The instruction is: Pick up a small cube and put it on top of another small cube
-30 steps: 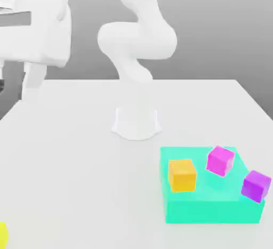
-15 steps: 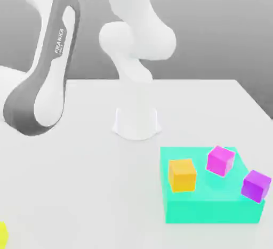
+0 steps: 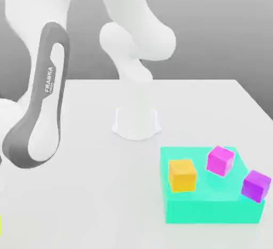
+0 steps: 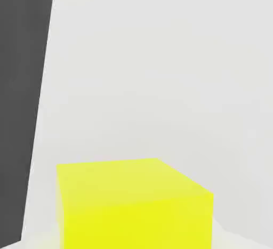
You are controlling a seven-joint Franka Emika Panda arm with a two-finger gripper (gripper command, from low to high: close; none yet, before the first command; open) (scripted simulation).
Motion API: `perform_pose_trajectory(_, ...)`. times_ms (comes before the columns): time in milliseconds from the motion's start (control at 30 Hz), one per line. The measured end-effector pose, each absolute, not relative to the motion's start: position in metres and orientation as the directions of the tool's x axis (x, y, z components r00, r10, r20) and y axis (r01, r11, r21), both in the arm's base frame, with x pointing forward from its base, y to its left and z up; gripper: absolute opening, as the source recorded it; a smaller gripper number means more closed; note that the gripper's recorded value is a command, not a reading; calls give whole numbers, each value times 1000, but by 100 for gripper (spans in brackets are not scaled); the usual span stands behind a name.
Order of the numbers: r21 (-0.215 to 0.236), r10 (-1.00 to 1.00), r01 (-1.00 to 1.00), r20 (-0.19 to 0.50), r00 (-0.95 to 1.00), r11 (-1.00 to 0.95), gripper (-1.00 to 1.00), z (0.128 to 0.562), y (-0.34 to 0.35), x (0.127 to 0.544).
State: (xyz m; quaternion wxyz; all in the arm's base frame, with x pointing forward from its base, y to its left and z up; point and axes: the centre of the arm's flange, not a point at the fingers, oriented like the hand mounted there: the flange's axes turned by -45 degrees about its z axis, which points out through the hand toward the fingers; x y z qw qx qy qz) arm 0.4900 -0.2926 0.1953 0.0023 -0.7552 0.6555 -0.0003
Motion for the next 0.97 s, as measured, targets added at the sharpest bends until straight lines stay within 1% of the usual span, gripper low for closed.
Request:
perform_pose_trajectory(167, -13, -979, -979, -14, 201, -201, -100, 243, -184, 504)
perform_pose_trajectory(333, -14, -958, -959, -21, 285, -284, -100, 280, -64, 490)
perform_pose_trajectory(433, -12, -939, -939, -20, 343, -342, -100, 297, 5, 467)
perform_pose_trajectory(600, -6, -932, -932, -11, 363, -362, -100, 316, 69, 413)
perform_pose_trajectory(667, -4, -924, -924, -5, 381, -381, -100, 321, 95, 388)
perform_pose_trajectory(700, -3, -922, -922, -2, 386, -386, -100, 316, 102, 382)
perform_pose_trajectory(833, -2, -921, -921, 2, 390, -390, -100, 272, 107, 376)
perform_pose_trajectory(867, -2, -920, -920, 1, 391, -391, 100, 263, 108, 375)
perform_pose_trajectory(967, -2, -920, -920, 1, 391, -391, 100, 263, 108, 375)
